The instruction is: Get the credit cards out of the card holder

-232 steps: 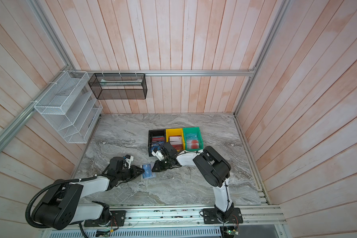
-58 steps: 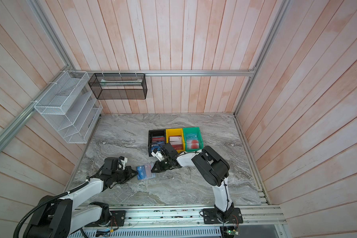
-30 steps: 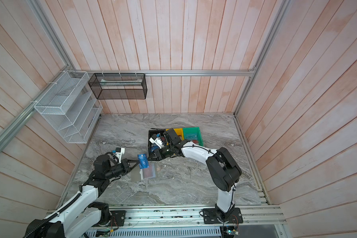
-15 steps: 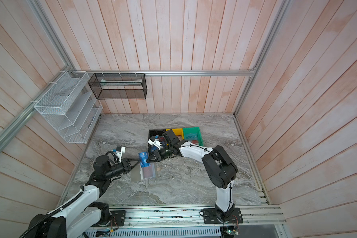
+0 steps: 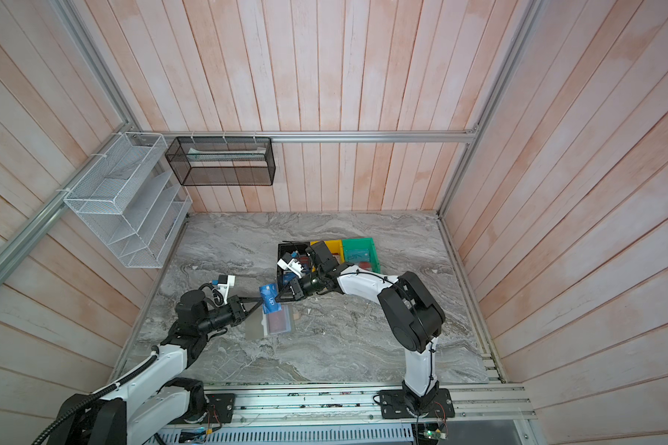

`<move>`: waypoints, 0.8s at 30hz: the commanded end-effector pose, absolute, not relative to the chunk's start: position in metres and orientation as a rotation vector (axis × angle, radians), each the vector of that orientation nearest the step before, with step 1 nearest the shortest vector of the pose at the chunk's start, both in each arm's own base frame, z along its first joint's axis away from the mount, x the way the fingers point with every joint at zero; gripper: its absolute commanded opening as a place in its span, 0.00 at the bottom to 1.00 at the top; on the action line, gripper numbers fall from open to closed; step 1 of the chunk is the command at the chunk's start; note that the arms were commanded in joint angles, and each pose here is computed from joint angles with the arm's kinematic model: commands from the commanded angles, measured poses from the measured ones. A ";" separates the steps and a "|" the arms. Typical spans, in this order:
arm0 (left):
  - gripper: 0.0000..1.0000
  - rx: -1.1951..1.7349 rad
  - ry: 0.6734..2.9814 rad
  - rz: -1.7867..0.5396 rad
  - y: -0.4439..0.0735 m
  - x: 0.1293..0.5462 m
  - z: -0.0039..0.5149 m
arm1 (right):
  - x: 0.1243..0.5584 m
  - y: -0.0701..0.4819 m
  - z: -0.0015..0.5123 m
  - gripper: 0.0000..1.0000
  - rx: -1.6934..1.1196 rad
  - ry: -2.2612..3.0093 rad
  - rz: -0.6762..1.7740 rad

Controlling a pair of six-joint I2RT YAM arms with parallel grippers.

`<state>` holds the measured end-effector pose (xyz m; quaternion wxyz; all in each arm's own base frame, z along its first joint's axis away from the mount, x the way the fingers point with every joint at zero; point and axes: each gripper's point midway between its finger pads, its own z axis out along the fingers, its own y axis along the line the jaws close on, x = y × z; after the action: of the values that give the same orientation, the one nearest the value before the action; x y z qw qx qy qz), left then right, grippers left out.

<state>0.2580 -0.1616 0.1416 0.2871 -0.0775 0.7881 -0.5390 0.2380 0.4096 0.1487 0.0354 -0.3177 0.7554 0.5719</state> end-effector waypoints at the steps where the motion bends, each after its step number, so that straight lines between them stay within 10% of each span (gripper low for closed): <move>1: 0.10 -0.194 2.148 -1.417 -0.162 0.255 0.134 | 0.231 0.411 0.149 0.00 -1.040 2.304 1.792; 8: 0.34 -0.213 2.175 -1.382 -0.159 0.257 0.133 | 0.242 0.398 0.143 0.00 -1.093 2.377 1.710; 24: 0.45 -0.285 2.327 -1.285 -0.153 0.262 0.100 | 0.316 0.349 0.165 0.00 -1.489 2.352 0.959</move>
<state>0.2564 -0.1543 0.0997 0.2259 -0.1111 0.8405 -0.4798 0.3236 0.3626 0.1612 0.0927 -0.4428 0.8009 0.3922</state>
